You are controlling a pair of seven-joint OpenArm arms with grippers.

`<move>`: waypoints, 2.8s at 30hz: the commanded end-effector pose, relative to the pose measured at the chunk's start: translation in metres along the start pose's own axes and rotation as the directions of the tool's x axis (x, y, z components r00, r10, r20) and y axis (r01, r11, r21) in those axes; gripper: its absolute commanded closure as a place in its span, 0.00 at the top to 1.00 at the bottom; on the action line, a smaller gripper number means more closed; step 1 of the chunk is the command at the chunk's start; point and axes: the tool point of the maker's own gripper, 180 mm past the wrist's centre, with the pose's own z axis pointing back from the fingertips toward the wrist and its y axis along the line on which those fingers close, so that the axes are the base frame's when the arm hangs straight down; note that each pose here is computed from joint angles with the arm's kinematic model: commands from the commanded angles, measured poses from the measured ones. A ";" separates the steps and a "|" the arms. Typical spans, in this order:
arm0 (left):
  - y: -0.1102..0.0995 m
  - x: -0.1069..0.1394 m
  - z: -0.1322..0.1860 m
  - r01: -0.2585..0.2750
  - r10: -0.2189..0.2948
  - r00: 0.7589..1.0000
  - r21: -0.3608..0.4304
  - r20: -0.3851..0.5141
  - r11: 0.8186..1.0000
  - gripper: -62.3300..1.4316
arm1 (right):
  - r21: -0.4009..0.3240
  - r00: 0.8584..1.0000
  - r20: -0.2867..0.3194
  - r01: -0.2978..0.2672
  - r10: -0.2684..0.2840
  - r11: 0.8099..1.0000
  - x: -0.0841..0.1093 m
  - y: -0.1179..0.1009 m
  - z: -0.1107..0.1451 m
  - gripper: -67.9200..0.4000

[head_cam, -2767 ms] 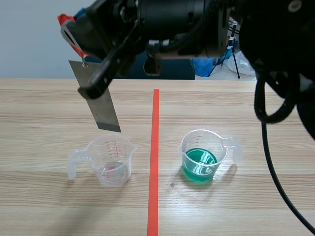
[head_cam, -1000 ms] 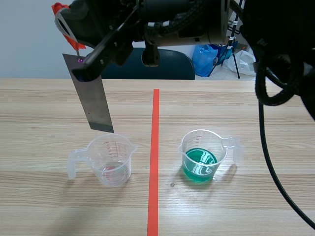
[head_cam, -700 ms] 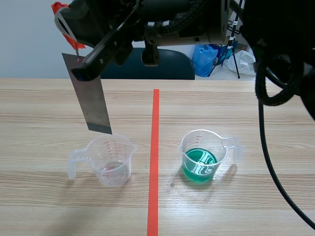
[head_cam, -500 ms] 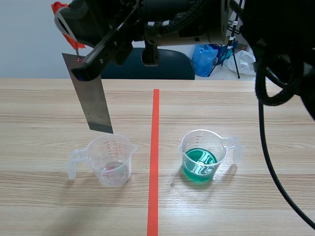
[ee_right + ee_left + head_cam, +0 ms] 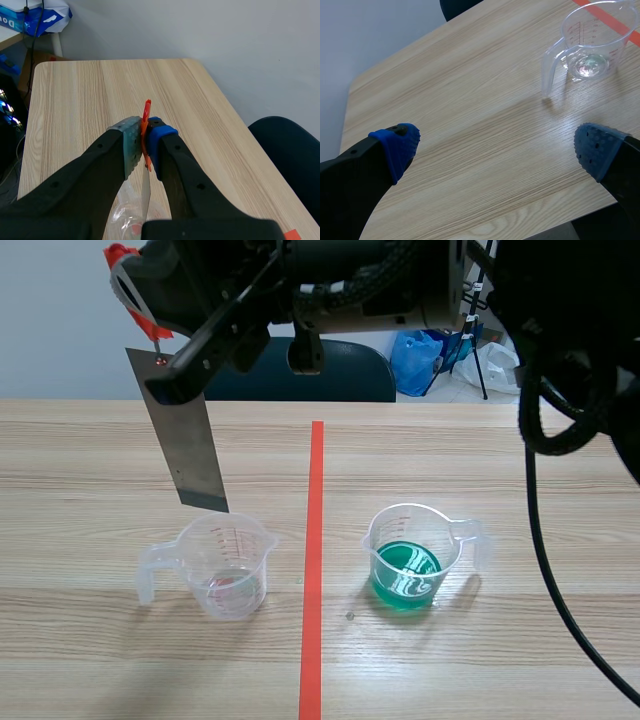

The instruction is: Do the redox reaction experiment

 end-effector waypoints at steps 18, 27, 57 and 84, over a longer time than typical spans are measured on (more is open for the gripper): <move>0.001 0.006 -0.001 -0.010 0.010 1.000 0.012 0.024 1.000 1.00 | -0.007 0.999 0.039 -0.007 0.007 1.000 0.011 -0.004 0.001 0.02; 0.001 0.006 -0.001 -0.011 0.011 1.000 0.011 0.024 1.000 1.00 | -0.007 0.999 0.039 -0.007 0.007 1.000 0.011 -0.004 0.001 0.02; 0.000 0.006 -0.001 -0.015 0.015 1.000 0.005 0.024 1.000 1.00 | -0.011 1.000 0.027 -0.013 0.013 1.000 0.003 -0.009 0.019 0.02; 0.000 0.006 -0.001 -0.015 0.015 1.000 0.005 0.024 1.000 1.00 | -0.142 0.997 -0.076 -0.036 0.026 0.989 -0.029 -0.040 0.139 0.02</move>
